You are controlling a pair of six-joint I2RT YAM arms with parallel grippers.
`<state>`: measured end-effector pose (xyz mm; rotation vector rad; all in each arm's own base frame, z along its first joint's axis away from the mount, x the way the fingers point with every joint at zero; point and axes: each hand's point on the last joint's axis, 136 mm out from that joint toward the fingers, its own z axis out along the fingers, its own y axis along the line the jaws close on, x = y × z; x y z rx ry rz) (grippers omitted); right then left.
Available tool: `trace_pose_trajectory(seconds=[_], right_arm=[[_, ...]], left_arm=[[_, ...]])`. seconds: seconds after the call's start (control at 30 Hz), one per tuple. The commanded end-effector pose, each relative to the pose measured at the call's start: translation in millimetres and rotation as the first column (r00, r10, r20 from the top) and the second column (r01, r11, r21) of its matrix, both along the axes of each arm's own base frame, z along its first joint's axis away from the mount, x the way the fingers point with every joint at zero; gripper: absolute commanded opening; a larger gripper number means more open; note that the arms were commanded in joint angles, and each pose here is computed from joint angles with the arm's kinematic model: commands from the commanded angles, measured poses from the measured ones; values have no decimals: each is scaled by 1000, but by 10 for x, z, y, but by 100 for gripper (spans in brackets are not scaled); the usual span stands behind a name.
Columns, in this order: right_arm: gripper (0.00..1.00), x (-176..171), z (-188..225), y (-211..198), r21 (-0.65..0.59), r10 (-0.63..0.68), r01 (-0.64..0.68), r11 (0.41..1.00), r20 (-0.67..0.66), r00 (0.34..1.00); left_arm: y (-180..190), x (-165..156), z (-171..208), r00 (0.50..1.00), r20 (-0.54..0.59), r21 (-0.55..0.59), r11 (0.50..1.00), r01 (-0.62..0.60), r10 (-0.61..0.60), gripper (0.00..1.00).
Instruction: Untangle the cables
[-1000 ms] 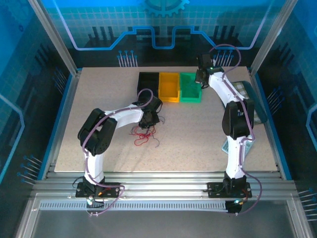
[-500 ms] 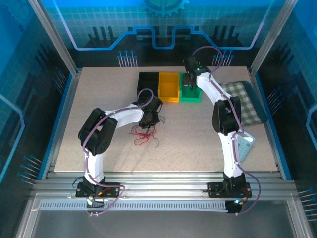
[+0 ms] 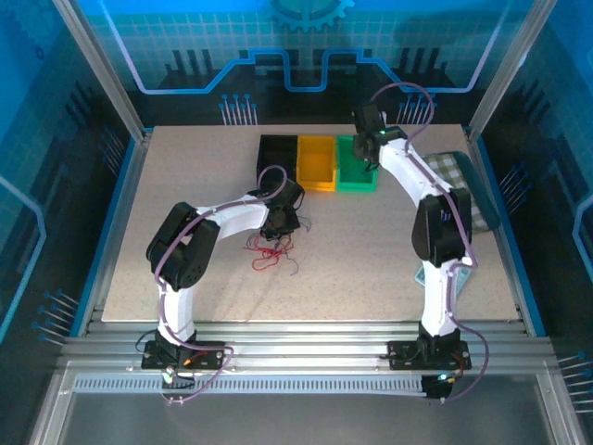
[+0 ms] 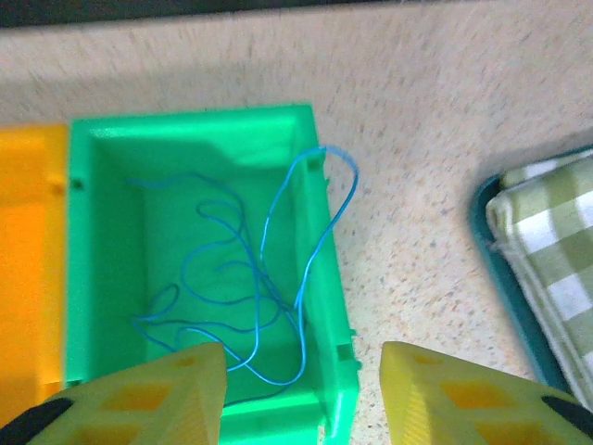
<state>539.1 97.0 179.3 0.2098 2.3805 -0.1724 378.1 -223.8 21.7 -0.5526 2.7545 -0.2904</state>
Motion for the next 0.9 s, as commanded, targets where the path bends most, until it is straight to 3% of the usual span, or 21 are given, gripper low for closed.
trace_pose_trajectory(seconds=[0.0, 0.07, 0.17, 0.27, 0.37, 0.43, 0.6, 0.87], right_arm=[[48, -68, 338, -55, 35, -46, 42, 999, 104, 994], [48, -234, 310, -80, 65, -66, 60, 996, 88, 994], [47, -562, 130, 95, 214, -7, -5, 977, 54, 999], [47, -930, -164, 322, 405, 37, -45, 913, 29, 999], [47, -1321, -548, 453, 538, 30, 8, 843, -62, 998], [46, -1547, -768, 547, 546, 58, 14, 838, -113, 992], [46, -1964, -1079, 642, 440, 127, -20, 898, -217, 968], [47, -2142, -1188, 843, 446, 223, -102, 889, -229, 948]], left_arm=[[-196, 28, -6, 998, 6, -46, 997, 68, -68, 0], [-306, 32, -9, 994, 11, -64, 992, 107, -106, 0], [-614, 59, 43, 974, 43, -112, 968, 225, -221, 0], [-1046, 61, 183, 920, 118, -205, 897, 390, -373, 0], [-1225, 35, 283, 885, 152, -224, 856, 465, -441, 17], [-1211, 36, 315, 884, 162, -214, 859, 465, -438, 27], [-1150, 73, 591, 880, 239, -173, 874, 454, -410, 55], [-972, 144, 947, 873, 341, -96, 911, 400, -348, 58]])
